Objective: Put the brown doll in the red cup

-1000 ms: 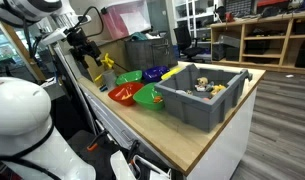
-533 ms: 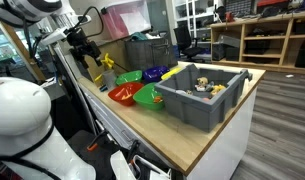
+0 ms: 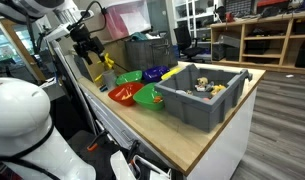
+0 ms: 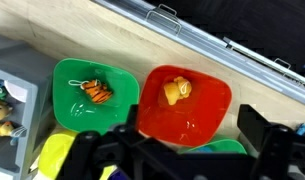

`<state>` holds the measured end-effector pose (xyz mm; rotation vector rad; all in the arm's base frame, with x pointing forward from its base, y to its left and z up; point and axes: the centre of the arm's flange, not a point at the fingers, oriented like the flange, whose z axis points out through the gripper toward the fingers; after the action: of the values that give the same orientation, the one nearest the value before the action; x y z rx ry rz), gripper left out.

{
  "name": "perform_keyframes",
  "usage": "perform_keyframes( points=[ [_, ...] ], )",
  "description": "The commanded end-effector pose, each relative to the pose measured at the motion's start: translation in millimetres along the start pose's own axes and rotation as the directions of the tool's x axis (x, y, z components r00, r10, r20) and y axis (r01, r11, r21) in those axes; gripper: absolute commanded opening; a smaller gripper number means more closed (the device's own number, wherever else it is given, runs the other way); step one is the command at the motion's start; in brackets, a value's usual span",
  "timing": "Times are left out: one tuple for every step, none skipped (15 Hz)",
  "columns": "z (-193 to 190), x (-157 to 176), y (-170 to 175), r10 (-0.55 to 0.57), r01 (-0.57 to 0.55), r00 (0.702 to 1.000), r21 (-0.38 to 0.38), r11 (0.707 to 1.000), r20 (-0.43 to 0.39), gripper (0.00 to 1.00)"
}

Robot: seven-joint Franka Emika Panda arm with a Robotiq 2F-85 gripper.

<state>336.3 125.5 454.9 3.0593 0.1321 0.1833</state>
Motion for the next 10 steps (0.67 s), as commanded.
perform_keyframes(
  points=[
    [-8.9, 41.9, 35.1, 0.055, -0.055, 0.998, 0.009, 0.998, -0.035, 1.0],
    [-10.5, 51.6, 47.3, 0.079, -0.078, 0.996, 0.011, 0.997, -0.046, 1.0],
    [-9.6, 60.4, 60.6, 0.106, -0.105, 0.993, 0.015, 0.994, -0.053, 1.0],
    [-11.3, 68.4, 70.3, 0.133, -0.132, 0.989, 0.017, 0.991, -0.058, 1.0],
    [-9.4, 77.0, 83.7, 0.164, -0.163, 0.985, 0.02, 0.986, -0.059, 1.0],
    [-8.1, 84.2, 94.9, 0.195, -0.194, 0.979, 0.022, 0.981, -0.058, 1.0],
    [-5.7, 91.4, 104.9, 0.223, -0.222, 0.973, 0.023, 0.975, -0.058, 1.0],
    [-3.1, 98.0, 113.8, 0.251, -0.25, 0.966, 0.026, 0.968, -0.058, 1.0],
    [1.4, 104.6, 122.6, 0.274, -0.273, 0.96, 0.028, 0.962, -0.06, 1.0],
    [4.2, 110.4, 128.9, 0.292, -0.291, 0.954, 0.026, 0.956, -0.063, 1.0]
  ],
)
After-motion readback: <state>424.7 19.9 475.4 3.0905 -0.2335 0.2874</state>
